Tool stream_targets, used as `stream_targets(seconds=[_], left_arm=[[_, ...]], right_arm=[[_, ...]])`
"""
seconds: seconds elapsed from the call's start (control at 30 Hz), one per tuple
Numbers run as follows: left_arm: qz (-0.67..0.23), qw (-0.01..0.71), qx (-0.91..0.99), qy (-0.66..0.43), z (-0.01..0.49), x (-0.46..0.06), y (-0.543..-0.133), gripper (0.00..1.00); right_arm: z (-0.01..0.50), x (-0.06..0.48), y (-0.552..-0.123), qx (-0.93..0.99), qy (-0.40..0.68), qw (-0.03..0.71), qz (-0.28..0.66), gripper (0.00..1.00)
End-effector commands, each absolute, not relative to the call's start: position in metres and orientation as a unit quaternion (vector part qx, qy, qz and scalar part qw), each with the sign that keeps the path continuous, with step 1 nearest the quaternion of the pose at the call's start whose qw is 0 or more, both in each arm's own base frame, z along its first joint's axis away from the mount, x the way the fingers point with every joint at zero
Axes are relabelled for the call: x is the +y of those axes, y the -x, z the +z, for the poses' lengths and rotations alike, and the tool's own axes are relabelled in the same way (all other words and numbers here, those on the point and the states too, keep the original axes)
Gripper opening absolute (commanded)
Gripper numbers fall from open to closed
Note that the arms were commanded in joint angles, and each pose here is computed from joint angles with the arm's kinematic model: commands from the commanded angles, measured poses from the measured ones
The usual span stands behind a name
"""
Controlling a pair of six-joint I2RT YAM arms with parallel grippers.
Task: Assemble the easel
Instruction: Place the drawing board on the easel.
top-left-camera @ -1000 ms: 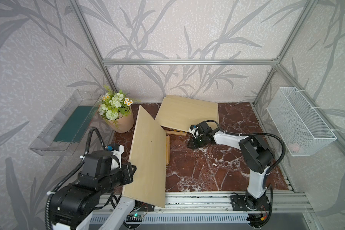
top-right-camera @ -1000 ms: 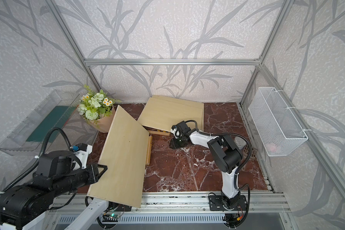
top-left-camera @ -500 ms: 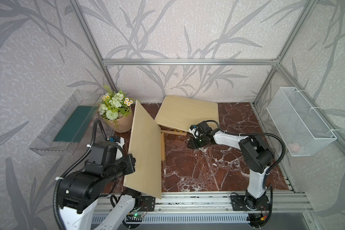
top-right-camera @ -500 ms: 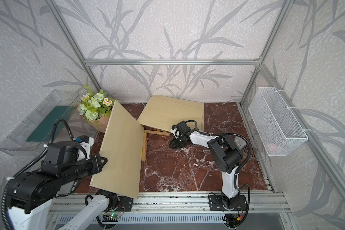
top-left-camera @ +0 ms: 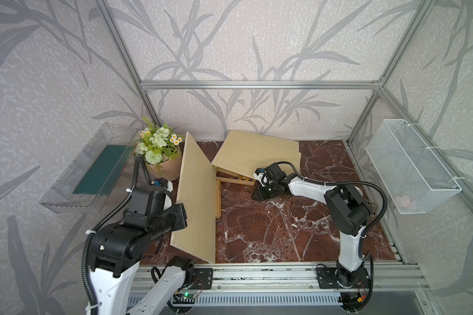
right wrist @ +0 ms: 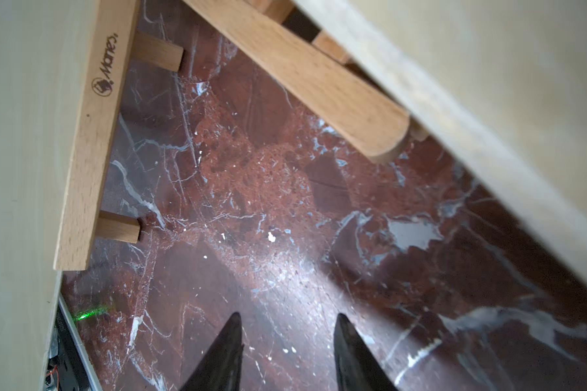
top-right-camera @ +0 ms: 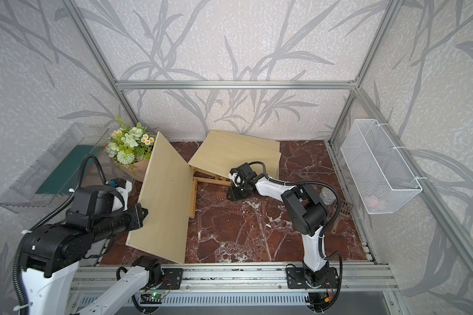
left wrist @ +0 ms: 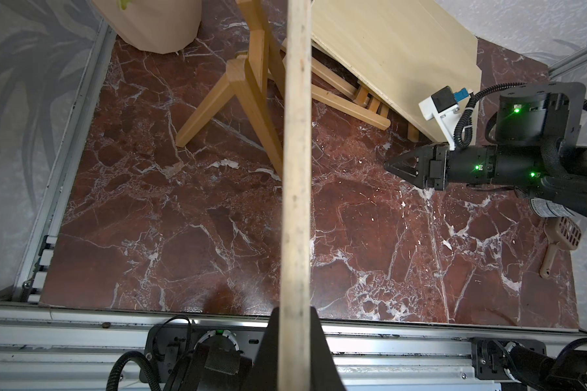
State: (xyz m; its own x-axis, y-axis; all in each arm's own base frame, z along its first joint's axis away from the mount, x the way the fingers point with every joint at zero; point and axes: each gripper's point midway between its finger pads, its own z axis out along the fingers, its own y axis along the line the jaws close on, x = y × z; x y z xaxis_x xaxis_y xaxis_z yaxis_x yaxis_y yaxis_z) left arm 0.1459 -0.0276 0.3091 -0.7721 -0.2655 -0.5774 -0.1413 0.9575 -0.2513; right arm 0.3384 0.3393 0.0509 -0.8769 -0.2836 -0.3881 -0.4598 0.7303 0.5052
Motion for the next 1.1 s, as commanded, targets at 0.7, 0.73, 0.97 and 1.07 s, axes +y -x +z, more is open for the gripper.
stream_targets(seconds=[0.7,0.73,0.97,1.07], left_arm=[[-0.023,0.422,0.9,0.11,0.323,-0.011,-0.233,0.0],[-0.028,0.417,0.902,0.106,0.32,-0.014,-0.233,0.0],[-0.055,0.379,0.92,0.087,0.306,-0.029,-0.237,0.0],[-0.055,0.391,0.914,0.092,0.312,-0.027,-0.24,0.0]], right_arm=[[0.052,0.333,-0.34,0.923,0.218,0.142,0.283,0.45],[0.052,0.333,-0.34,0.924,0.218,0.141,0.282,0.45],[0.05,0.332,-0.337,0.925,0.218,0.13,0.282,0.45],[0.048,0.33,-0.337,0.928,0.217,0.127,0.275,0.45]])
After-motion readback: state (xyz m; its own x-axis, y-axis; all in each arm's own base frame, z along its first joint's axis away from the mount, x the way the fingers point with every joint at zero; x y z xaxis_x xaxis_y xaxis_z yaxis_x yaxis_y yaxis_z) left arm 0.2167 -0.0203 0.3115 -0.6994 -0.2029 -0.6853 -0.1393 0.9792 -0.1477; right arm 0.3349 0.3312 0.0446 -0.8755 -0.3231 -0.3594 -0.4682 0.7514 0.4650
